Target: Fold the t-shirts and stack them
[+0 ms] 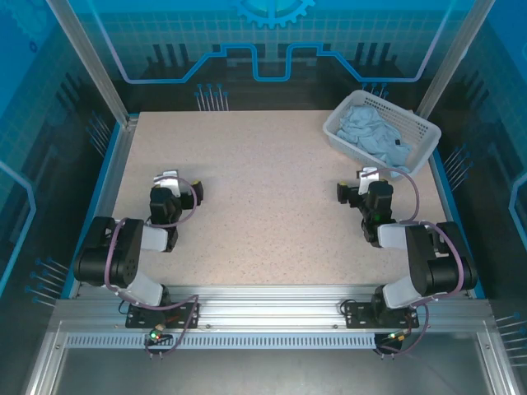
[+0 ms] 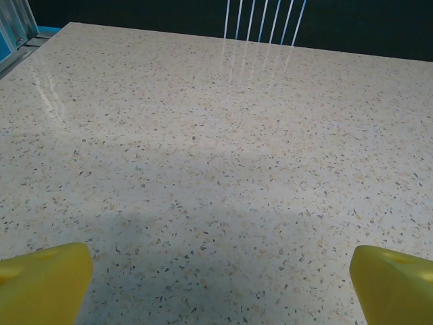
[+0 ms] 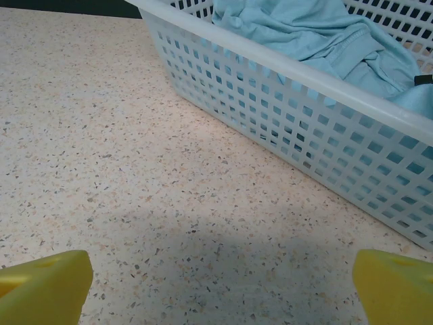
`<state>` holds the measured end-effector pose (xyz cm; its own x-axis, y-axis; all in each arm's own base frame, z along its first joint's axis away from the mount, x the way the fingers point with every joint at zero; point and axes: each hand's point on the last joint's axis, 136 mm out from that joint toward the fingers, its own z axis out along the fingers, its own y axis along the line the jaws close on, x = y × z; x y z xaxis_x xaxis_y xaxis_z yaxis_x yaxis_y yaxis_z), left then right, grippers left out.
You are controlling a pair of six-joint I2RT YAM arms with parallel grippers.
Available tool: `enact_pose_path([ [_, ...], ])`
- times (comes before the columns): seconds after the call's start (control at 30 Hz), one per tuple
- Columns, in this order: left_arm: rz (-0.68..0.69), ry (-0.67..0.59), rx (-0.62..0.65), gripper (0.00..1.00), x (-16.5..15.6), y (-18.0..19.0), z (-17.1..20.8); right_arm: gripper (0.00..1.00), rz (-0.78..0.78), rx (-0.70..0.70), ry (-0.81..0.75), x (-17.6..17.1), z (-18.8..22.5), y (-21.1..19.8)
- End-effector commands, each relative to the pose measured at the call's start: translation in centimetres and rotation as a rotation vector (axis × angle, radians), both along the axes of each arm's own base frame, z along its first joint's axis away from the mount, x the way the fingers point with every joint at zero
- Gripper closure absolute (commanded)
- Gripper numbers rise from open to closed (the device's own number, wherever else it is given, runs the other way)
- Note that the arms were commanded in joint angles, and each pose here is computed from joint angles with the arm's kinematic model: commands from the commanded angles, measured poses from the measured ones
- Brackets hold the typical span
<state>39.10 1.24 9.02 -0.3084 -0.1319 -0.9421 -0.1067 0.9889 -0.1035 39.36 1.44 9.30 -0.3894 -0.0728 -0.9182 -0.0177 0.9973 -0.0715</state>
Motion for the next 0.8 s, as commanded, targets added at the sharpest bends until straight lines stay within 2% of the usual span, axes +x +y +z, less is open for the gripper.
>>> enact_pose_path([
  [0.0, -0.039, -0.036, 0.018, 0.01, -0.07, -0.71, 0.80, 0.00, -0.014, 0.003, -0.017, 0.19, 0.24, -0.14],
  [0.6, -0.039, -0.042, 0.018, 0.01, -0.14, -0.71, 0.86, 0.00, -0.013, 0.003, -0.018, 0.22, 0.26, -0.10],
  [0.77, 0.001, -0.025, 0.015, 0.01, 0.10, -0.07, 0.74, 0.00, -0.014, 0.003, -0.017, 0.20, 0.24, -0.12],
])
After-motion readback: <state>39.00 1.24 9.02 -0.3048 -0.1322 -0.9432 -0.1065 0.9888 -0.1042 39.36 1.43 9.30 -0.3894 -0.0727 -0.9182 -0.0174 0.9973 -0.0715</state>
